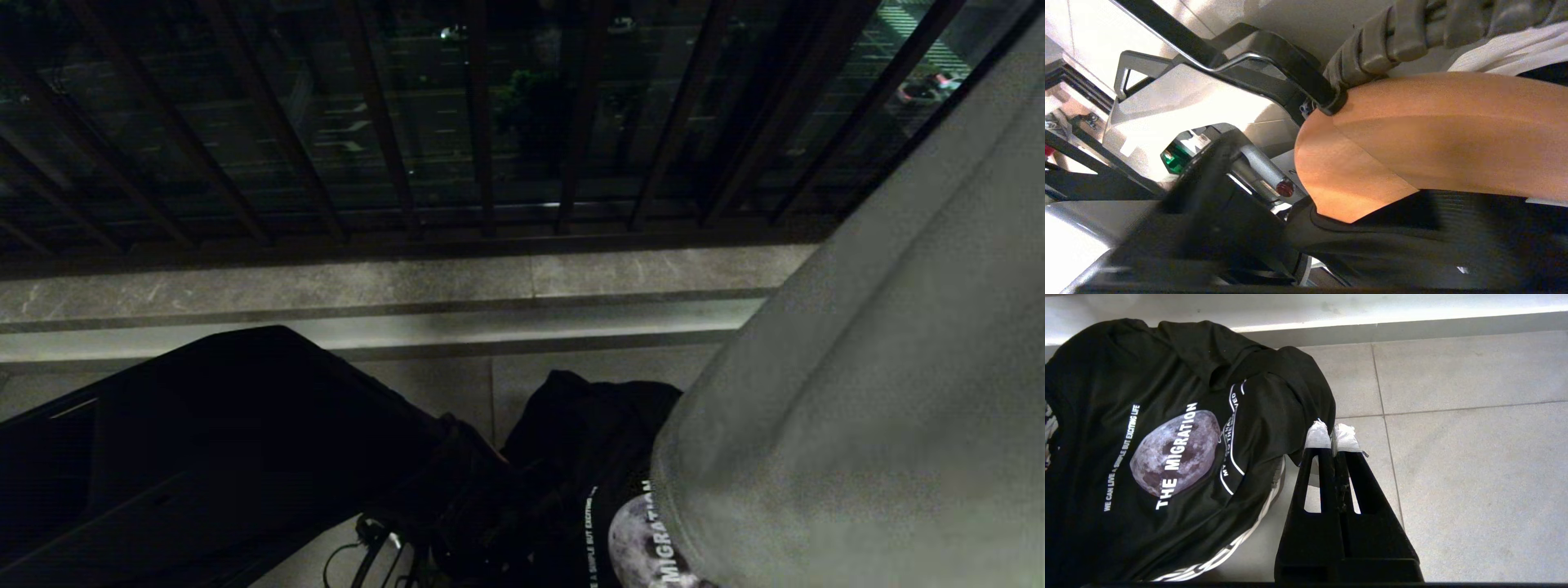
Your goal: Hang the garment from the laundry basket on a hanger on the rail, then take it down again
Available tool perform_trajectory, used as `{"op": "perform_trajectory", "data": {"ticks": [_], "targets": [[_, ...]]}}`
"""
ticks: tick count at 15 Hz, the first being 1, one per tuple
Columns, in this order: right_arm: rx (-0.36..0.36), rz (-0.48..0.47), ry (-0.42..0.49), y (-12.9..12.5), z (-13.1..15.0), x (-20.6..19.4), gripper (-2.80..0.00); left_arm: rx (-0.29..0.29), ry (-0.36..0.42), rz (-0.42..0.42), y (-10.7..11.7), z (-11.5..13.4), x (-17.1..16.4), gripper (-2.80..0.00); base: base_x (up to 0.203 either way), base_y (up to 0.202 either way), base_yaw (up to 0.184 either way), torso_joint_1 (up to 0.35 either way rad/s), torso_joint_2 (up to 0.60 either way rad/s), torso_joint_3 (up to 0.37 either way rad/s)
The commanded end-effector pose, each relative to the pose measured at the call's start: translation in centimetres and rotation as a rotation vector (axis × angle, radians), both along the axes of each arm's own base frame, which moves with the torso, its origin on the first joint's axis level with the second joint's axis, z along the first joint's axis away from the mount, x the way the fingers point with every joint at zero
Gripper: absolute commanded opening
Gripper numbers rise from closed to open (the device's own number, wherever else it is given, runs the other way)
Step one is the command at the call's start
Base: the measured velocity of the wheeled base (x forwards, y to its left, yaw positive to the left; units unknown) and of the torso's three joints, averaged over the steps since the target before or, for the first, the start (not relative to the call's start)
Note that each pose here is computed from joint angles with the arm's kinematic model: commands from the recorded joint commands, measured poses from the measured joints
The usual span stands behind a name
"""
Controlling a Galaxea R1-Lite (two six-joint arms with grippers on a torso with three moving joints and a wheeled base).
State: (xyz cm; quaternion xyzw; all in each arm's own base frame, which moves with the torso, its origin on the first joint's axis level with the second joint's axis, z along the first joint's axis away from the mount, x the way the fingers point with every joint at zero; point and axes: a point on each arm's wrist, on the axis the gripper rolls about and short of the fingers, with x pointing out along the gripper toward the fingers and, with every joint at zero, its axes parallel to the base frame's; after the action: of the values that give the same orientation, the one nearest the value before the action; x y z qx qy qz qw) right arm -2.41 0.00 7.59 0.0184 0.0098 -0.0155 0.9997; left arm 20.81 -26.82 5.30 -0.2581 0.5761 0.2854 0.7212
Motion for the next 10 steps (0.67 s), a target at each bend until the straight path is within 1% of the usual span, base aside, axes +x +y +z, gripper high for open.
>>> {"op": "perform_trajectory", "data": {"ticks": [1, 10], "targets": [[0.000, 0.000, 0.001, 0.00, 0.00, 0.01, -2.80, 0.001, -0.001, 0.008, 0.00, 0.03, -0.07, -2.80, 0.000, 0.000, 0.000, 0.000, 0.00, 0.000], [0.000, 0.000, 0.000, 0.00, 0.00, 0.00, -2.80, -0.001, -0.001, 0.005, -0.09, 0.09, -0.21, -2.80, 0.000, 0.000, 0.000, 0.000, 0.00, 0.000]]}}
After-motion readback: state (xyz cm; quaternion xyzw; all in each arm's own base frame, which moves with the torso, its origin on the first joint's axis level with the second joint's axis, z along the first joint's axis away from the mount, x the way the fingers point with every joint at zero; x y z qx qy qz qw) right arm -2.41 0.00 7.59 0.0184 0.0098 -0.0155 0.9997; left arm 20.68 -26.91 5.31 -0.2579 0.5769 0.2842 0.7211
